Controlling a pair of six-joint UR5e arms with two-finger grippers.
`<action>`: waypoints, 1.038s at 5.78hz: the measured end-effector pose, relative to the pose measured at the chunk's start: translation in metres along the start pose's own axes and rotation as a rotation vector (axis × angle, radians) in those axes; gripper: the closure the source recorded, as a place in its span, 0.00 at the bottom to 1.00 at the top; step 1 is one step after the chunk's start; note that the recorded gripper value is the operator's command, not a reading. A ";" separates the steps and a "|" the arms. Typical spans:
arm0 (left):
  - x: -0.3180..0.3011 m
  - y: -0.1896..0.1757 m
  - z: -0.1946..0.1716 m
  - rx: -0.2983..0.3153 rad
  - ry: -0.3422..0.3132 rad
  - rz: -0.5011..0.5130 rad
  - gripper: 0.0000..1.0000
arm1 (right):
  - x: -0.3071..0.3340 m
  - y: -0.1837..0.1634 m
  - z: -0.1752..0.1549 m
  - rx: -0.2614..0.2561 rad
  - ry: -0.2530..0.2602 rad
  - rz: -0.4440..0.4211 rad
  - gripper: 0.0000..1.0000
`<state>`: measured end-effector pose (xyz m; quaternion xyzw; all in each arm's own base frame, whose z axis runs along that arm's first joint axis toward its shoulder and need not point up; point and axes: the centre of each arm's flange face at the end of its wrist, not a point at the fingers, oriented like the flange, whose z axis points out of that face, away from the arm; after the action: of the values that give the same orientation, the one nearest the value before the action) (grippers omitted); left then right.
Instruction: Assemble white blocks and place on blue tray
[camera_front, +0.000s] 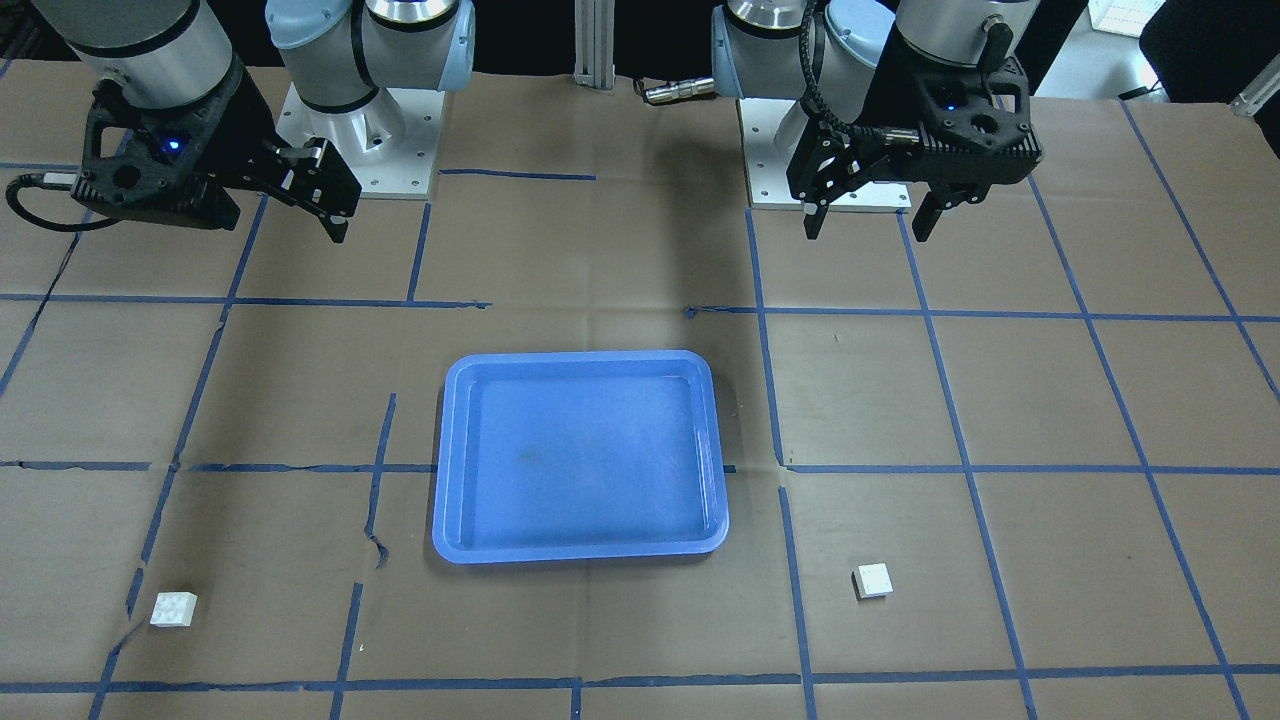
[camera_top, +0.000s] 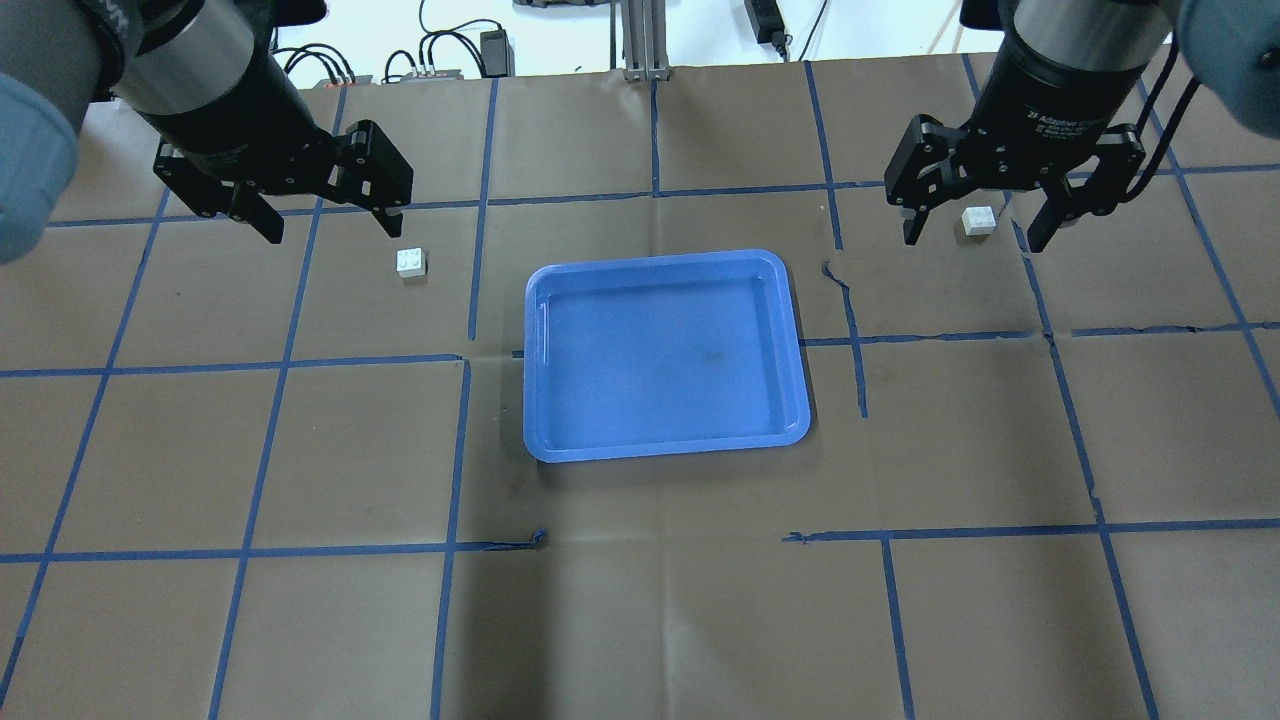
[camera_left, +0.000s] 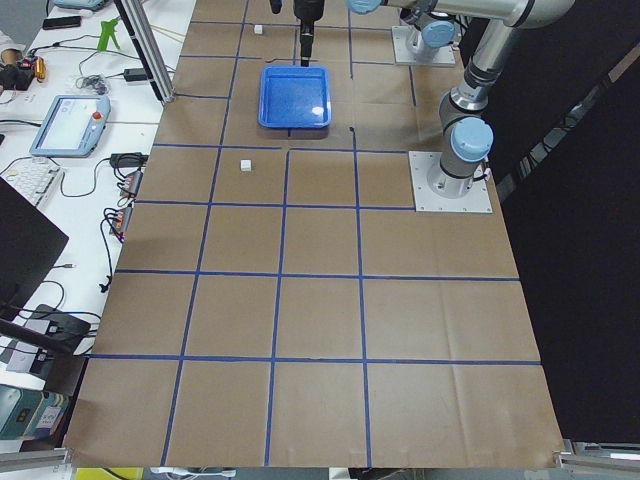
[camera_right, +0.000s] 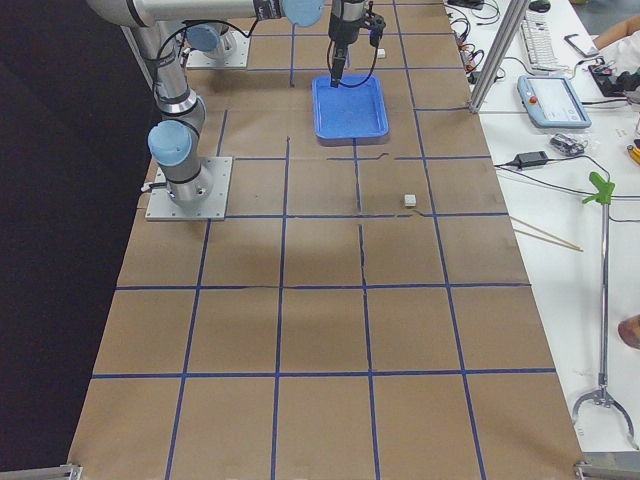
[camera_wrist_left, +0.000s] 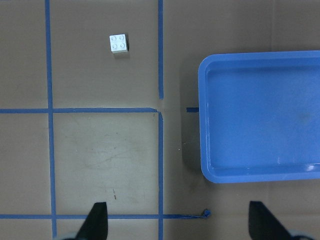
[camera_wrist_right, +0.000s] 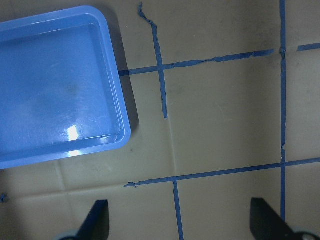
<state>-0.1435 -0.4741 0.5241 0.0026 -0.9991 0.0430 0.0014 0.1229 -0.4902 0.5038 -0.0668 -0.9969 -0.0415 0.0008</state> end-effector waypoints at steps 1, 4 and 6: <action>0.000 0.002 0.000 0.000 -0.002 0.000 0.01 | 0.000 -0.002 -0.003 0.007 0.000 0.010 0.00; -0.002 0.005 0.000 0.001 -0.004 -0.001 0.01 | -0.002 -0.009 -0.003 0.005 -0.005 0.007 0.00; -0.002 0.006 -0.001 0.003 -0.005 -0.003 0.01 | 0.001 -0.022 0.000 0.025 -0.001 -0.273 0.00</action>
<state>-0.1415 -0.4684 0.5247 0.0042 -0.9990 0.0447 -0.0013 0.1190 -0.5116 0.5023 0.0693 -0.9972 -0.0289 -0.0044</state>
